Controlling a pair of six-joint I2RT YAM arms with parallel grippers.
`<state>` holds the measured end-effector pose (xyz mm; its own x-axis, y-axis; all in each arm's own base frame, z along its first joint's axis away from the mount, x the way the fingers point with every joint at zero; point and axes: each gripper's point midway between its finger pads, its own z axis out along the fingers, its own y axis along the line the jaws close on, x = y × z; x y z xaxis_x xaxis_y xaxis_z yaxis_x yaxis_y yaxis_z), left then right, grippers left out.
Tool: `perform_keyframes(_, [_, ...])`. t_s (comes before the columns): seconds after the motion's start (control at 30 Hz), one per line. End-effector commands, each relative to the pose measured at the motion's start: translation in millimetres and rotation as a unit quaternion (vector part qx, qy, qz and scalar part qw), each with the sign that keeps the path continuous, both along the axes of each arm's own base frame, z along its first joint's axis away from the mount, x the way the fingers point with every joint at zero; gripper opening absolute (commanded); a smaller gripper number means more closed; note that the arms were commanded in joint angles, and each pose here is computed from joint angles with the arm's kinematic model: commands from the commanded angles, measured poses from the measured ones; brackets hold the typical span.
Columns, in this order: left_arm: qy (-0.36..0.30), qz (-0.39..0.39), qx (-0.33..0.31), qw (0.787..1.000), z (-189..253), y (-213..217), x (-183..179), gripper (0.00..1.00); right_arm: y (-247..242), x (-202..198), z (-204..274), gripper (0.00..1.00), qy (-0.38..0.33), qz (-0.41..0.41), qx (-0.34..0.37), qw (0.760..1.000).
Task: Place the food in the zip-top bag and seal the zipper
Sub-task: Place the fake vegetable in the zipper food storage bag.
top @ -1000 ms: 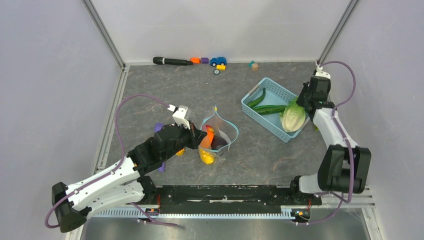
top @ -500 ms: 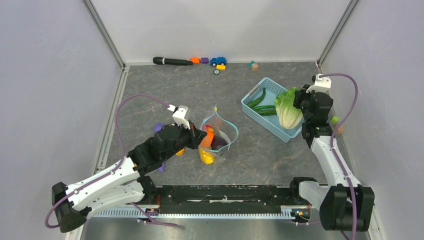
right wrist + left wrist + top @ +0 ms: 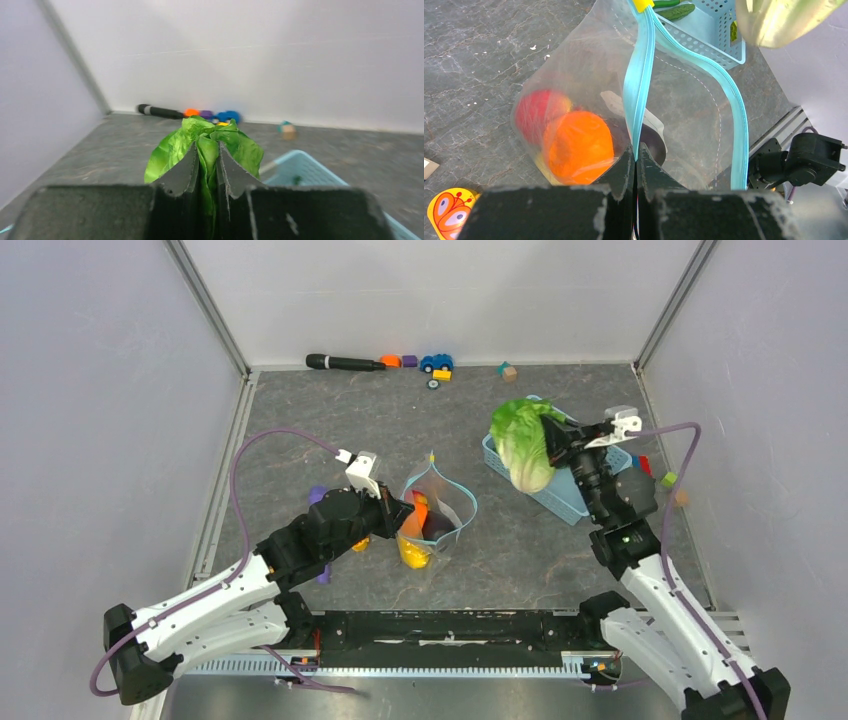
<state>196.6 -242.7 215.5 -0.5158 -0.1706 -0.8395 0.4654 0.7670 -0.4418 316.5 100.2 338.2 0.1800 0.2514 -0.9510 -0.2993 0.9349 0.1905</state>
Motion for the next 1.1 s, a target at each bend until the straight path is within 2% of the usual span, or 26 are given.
perform_keyframes(0.0, [-0.012,-0.008,-0.028,1.000,16,-8,1,0.02,50,-22,38,0.00,-0.049,0.093,0.027,0.994])
perform_keyframes(0.17, [-0.015,-0.003,-0.029,0.999,19,-5,1,0.02,98,-49,58,0.00,-0.091,0.173,0.029,0.980])
perform_keyframes(0.63, [-0.018,0.008,-0.030,0.999,21,0,2,0.02,172,-89,117,0.00,-0.162,0.237,0.030,0.957])
perform_keyframes(0.77, [-0.019,0.010,-0.032,0.999,23,2,1,0.02,189,-100,101,0.00,-0.153,0.259,0.038,0.953])
perform_keyframes(1.07, [-0.019,0.009,-0.037,0.999,24,2,0,0.02,193,-105,52,0.00,-0.127,0.227,0.051,0.964])
